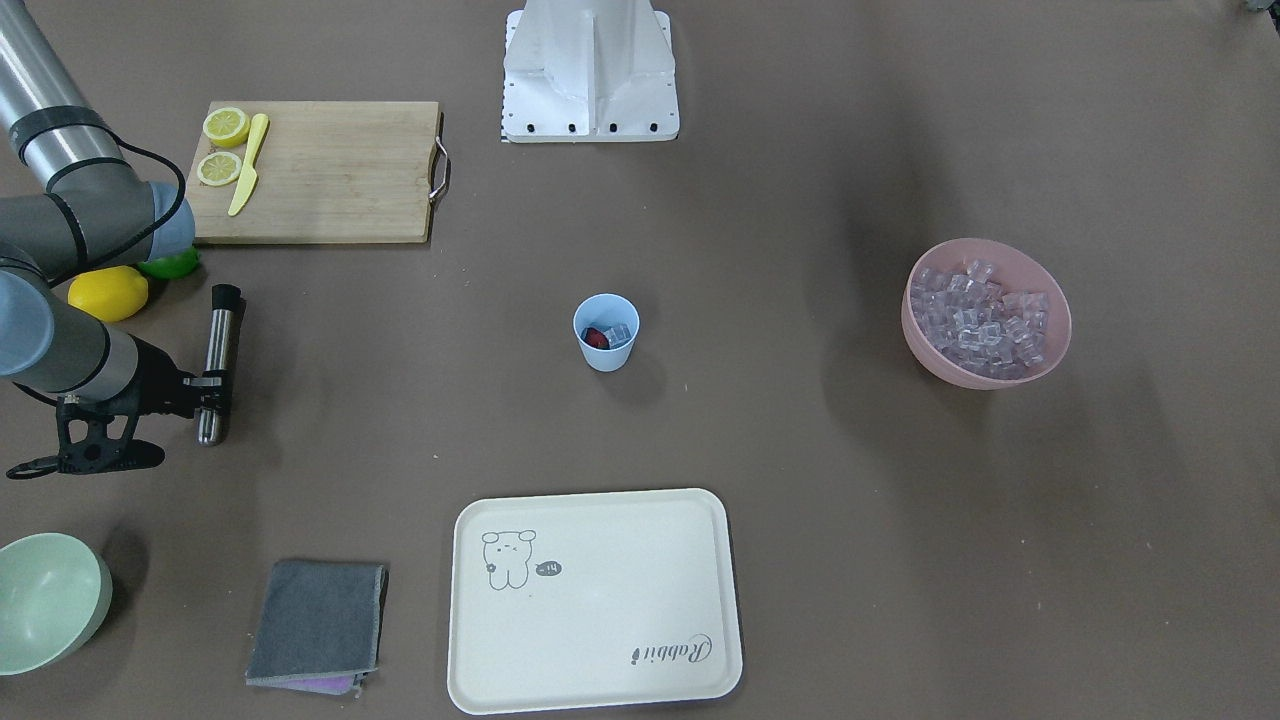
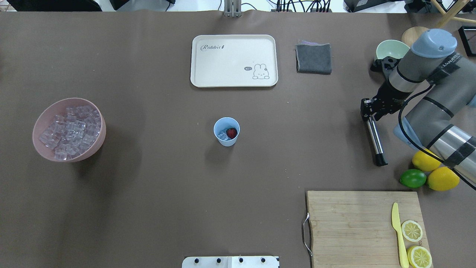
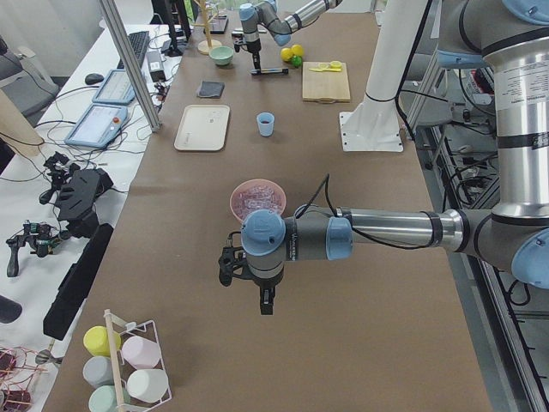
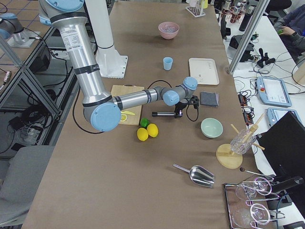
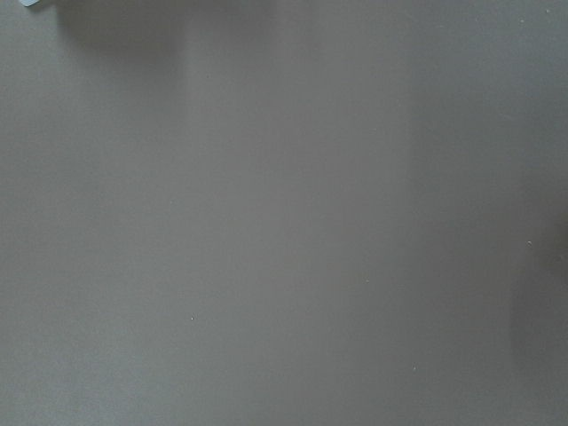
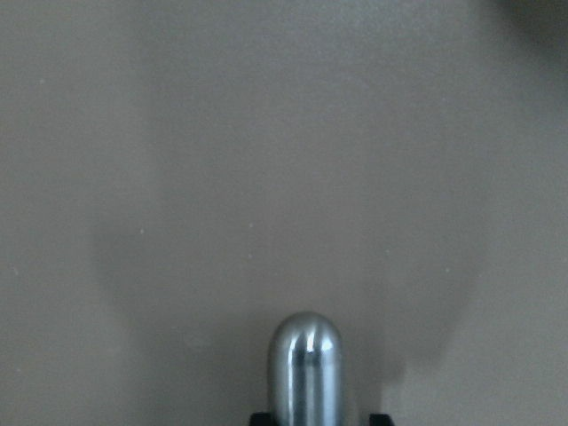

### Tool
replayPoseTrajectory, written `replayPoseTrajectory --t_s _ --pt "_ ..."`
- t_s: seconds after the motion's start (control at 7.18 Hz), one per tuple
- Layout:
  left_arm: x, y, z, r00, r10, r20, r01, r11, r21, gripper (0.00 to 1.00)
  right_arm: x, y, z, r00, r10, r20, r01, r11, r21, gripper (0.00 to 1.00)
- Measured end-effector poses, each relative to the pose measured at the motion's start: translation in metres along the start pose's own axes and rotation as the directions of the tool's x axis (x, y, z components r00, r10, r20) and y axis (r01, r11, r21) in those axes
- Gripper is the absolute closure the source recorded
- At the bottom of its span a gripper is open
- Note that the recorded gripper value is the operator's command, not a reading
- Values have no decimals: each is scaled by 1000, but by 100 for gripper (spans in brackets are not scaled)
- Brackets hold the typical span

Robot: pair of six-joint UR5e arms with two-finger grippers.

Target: Mash ice and strawberries in cup

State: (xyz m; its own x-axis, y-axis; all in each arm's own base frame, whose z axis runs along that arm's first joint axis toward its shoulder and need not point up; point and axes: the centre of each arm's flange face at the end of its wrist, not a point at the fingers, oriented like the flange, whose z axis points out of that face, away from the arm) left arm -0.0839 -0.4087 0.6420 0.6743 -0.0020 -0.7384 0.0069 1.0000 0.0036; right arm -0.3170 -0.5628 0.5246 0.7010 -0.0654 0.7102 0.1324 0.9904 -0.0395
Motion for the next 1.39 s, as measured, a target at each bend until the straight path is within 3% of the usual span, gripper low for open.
replayPoseTrajectory --t_s 0.42,0.84,1.11,1.39 --pt "0 1 0 1000 0 0 0 1000 -1 2 -3 -1 -1 1000 -6 -10 6 1000 11 0" --pt "0 0 0 1000 1 -1 -1 1000 0 2 11 -12 -23 1000 9 -8 -9 999 44 0" --pt "0 0 0 1000 -1 0 1 1000 0 2 44 -21 -48 1000 -8 -14 9 997 80 0" --pt "-1 1 1 1000 -3 0 3 1000 -3 2 117 -14 -68 997 -57 -45 61 993 102 0"
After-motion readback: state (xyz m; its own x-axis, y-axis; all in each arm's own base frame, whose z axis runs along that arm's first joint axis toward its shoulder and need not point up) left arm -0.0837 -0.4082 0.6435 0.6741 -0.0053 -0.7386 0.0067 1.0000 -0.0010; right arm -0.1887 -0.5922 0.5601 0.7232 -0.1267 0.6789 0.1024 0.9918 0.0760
